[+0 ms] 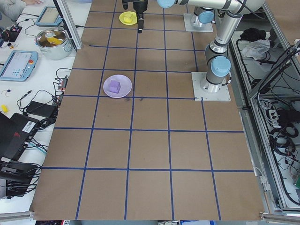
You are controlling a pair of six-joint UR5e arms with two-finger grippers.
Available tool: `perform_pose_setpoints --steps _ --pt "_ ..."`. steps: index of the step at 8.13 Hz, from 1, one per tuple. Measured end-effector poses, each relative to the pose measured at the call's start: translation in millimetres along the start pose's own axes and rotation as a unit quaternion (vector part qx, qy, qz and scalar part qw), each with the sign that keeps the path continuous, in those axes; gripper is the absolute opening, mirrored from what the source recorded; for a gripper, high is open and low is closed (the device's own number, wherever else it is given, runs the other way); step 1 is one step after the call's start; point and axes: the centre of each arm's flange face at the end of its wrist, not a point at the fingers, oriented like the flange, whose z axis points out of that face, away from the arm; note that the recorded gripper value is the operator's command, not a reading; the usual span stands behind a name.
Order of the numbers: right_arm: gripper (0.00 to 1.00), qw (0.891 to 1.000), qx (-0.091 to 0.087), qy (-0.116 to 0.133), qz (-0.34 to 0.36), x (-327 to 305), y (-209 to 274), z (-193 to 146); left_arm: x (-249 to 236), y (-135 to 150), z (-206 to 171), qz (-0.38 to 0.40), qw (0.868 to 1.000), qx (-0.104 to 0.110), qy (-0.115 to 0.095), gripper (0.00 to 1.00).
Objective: Sort blocks by color into plates
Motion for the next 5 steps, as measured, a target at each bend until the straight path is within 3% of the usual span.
perform_pose_setpoints --steps 5 --pt "1.0 1.0 0.001 0.001 0.0 0.2 -0.2 -0.4 -0.7 -2.2 3.2 -0.003 1.0 -0.005 0.001 1.0"
